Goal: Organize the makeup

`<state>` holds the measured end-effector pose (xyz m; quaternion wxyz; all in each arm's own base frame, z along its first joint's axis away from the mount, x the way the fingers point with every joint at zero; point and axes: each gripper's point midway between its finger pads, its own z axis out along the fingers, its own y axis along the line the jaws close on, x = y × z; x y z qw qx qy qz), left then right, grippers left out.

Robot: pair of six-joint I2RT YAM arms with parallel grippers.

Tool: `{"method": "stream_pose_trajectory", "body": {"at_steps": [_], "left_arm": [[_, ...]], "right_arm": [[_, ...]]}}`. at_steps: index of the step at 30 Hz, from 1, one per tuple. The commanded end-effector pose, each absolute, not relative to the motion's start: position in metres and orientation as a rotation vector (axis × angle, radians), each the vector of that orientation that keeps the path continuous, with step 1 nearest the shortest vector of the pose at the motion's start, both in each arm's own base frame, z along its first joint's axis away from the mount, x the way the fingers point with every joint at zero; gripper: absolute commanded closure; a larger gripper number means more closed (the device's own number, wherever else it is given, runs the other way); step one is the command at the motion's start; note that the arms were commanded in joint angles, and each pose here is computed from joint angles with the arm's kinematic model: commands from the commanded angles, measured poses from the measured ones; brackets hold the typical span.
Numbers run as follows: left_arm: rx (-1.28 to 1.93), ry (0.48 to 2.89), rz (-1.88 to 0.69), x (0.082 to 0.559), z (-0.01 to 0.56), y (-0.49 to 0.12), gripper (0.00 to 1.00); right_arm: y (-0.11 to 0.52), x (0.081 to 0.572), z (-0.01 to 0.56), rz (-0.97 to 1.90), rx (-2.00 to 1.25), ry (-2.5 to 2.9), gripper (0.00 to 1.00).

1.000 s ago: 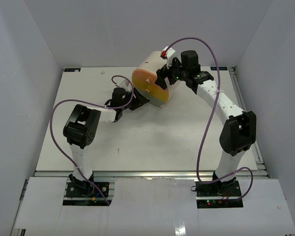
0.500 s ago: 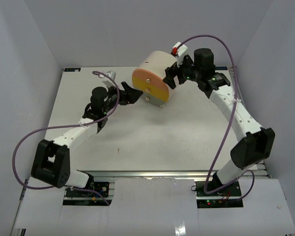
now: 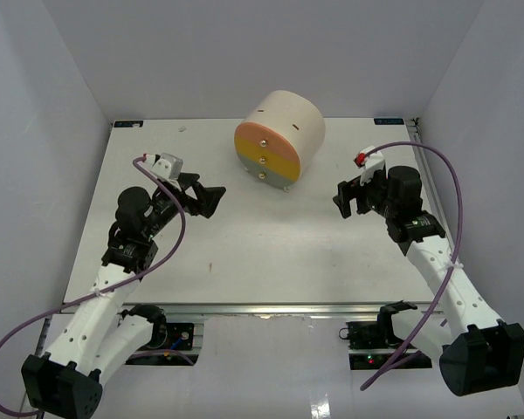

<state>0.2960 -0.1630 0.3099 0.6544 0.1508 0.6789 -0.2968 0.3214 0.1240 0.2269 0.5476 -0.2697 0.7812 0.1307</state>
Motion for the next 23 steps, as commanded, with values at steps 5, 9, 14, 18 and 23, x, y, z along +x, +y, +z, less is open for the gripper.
{"method": "stream_pose_trajectory", "body": {"at_steps": [5,9,14,18,23], "left_arm": [[0.439,1.561,-0.555,0.264,0.283,-0.144,0.02],[0.434,1.568,-0.544,0.258,0.277,-0.141,0.02],[0.429,1.582,-0.538,0.26,0.276,-0.14,0.02],[0.433,1.585,-0.541,0.259,0.274,-0.14,0.02],[0.43,1.587,-0.538,0.259,0.274,-0.14,0.02]], "right_arm": [[0.082,0.314,0.226,0.321,-0.328,1.837,0.1],[0.066,0.308,0.21,0.346,-0.193,1.846,0.1],[0.059,0.307,0.223,0.348,-0.129,1.826,0.1],[0.056,0.307,0.223,0.334,-0.112,1.825,0.1],[0.054,0.307,0.225,0.325,-0.107,1.82,0.1]]}}
